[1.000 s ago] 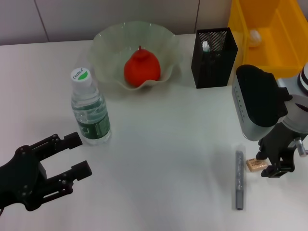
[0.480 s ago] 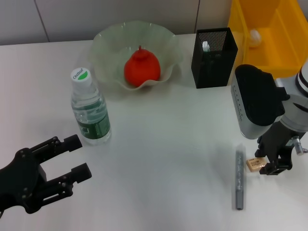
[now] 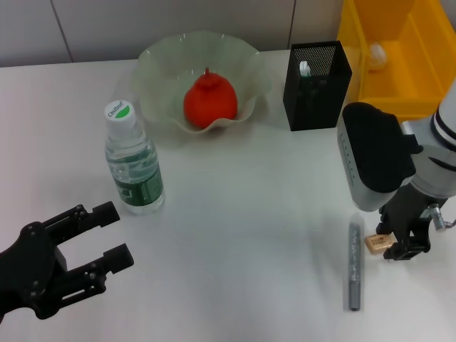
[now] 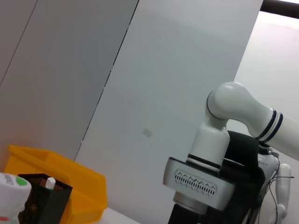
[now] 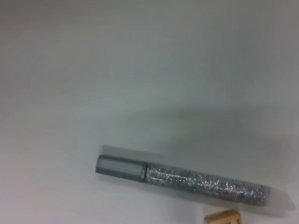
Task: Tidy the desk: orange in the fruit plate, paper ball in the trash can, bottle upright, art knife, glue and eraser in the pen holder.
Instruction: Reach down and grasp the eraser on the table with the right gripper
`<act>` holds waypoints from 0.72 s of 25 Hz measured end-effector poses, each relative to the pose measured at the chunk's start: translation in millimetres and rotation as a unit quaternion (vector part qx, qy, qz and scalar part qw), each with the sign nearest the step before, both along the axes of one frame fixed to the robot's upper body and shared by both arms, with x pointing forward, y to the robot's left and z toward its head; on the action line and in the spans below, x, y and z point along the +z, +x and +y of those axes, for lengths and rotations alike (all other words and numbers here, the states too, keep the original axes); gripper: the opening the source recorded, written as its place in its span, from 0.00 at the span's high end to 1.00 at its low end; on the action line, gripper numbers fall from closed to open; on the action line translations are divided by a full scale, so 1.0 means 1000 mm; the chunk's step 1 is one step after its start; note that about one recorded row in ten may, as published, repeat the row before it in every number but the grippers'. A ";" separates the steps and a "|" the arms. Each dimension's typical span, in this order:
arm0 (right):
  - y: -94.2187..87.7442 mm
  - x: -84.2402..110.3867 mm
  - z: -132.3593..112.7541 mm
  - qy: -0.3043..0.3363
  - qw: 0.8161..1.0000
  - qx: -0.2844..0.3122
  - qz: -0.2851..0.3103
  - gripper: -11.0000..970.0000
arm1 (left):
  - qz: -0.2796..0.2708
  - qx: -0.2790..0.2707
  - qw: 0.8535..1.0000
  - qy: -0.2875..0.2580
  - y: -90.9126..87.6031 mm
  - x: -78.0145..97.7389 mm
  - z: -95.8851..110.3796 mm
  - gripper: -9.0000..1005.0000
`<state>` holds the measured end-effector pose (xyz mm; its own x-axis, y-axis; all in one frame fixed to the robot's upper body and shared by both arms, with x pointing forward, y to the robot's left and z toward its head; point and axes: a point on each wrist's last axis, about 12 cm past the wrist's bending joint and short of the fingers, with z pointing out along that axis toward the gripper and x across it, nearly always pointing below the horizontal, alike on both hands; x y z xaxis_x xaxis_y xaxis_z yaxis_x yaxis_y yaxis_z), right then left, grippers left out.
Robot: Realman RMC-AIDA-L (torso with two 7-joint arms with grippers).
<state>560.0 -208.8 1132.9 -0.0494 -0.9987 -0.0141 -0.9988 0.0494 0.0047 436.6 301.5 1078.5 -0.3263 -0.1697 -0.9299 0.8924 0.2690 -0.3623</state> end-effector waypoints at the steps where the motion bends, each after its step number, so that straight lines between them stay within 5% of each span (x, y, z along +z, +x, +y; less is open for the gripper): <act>1: 0.000 -0.001 0.001 -0.003 1.000 0.003 -0.001 0.60 | 0.000 0.000 1.000 -0.001 -0.001 0.000 0.000 0.26; 18: 0.001 -0.003 0.002 -0.011 1.000 0.005 -0.009 0.60 | 0.004 0.004 1.000 -0.001 -0.004 -0.002 0.002 0.26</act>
<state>561.1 -206.5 1129.7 -0.0394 -0.9992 0.0066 -0.9991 0.0393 -0.0137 432.1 303.5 1076.7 -0.3331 -0.1742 -0.9267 0.8871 0.2751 -0.3706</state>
